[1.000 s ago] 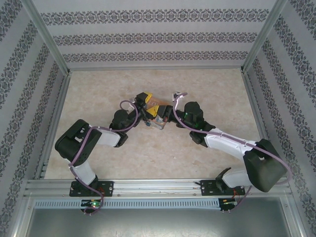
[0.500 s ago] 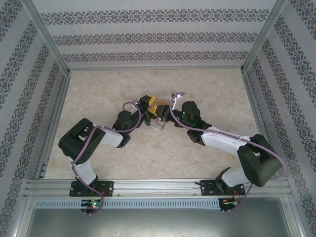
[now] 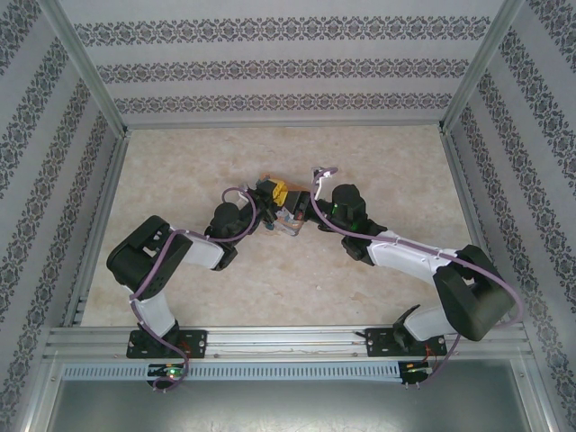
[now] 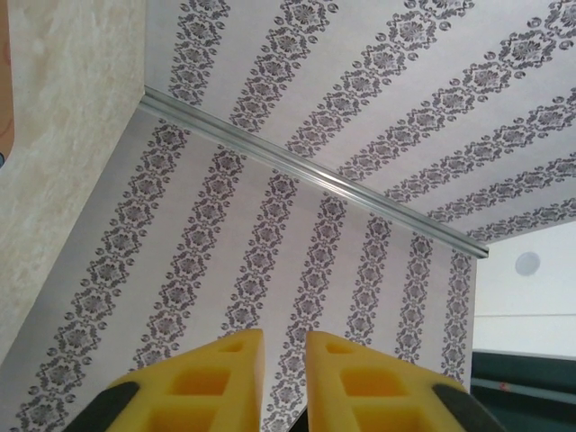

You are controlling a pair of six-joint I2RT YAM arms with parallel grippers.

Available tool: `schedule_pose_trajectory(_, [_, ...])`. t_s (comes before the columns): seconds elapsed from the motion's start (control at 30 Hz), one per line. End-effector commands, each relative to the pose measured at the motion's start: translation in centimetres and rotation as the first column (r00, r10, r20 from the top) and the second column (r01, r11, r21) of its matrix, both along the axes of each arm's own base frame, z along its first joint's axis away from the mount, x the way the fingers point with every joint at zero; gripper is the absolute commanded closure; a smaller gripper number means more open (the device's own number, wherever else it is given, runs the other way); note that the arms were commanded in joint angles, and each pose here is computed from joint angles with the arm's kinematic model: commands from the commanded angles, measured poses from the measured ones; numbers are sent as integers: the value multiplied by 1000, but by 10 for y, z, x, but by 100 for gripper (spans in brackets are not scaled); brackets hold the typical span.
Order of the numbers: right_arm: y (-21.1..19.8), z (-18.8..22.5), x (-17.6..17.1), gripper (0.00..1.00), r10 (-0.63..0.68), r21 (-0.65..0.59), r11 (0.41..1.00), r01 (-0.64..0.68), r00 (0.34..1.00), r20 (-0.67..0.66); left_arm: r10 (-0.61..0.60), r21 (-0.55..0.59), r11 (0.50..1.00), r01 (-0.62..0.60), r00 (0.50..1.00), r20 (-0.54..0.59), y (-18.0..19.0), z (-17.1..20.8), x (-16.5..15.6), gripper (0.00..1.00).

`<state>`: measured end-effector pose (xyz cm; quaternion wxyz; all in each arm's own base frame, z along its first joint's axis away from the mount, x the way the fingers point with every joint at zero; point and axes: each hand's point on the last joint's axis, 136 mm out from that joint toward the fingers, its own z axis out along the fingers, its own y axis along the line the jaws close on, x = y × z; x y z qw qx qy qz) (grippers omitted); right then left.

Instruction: Unlock the padlock with the key

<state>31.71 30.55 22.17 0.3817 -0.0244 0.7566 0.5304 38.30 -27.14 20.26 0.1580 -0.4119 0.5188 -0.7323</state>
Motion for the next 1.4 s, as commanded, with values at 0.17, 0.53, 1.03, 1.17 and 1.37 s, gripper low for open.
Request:
schedule_pose_trajectory(0.17, [-7,19,0,100,-16,41,999,14,999,38,1,-17,1000,0,998,65,-1,15,-6,89])
schedule_pose_trajectory(0.53, [-12,24,-1,100,-26,46,999,24,998,48,4,3,1000,-5,998,66,0,15,-8,100])
schedule_pose_trajectory(1.03, [-61,45,-22,46,-45,51,998,39,993,114,-160,405,912,63,965,209,-5,28,-10,100])
schedule_pose_trajectory(1.17, [-68,54,-32,37,-3,70,998,-6,991,131,-266,583,808,80,933,241,-6,30,-19,100])
schedule_pose_trajectory(1.37, [-57,55,-44,34,108,82,990,-118,987,122,-416,833,553,14,871,261,8,51,-39,100])
